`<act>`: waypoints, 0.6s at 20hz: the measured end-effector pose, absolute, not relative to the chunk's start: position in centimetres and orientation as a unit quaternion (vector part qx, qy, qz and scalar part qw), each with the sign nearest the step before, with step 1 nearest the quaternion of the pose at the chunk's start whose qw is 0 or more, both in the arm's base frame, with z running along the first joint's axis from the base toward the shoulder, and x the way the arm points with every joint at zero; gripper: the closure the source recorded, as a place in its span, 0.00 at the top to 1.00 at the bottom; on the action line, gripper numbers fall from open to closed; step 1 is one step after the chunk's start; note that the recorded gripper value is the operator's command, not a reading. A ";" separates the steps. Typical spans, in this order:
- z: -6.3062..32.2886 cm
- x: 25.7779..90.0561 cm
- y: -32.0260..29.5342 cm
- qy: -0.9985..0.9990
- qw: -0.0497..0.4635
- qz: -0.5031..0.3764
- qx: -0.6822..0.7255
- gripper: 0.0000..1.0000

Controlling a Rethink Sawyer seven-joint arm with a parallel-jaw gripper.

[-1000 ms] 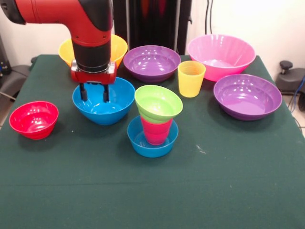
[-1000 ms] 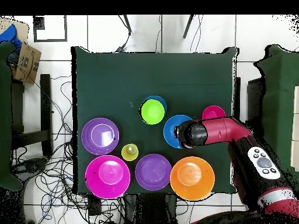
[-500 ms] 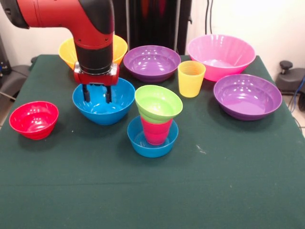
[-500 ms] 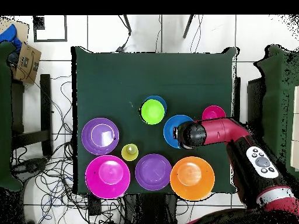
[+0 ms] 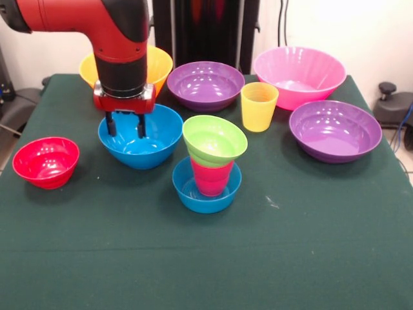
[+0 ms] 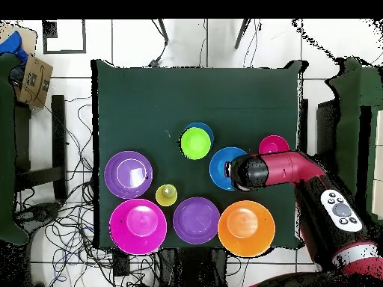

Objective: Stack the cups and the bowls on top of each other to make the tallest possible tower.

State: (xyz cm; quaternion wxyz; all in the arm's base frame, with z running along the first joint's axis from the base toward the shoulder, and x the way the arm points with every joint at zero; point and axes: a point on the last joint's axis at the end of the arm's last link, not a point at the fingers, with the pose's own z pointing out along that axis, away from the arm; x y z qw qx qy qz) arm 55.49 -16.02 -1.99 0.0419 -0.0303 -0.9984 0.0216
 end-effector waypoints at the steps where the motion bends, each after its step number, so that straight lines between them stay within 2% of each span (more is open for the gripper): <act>1: -1.9 55.5 -16.1 -0.998 0.041 0.022 -0.031 1.00; 12: 1.1 57.1 -17.2 -0.998 0.032 0.030 -0.048 1.00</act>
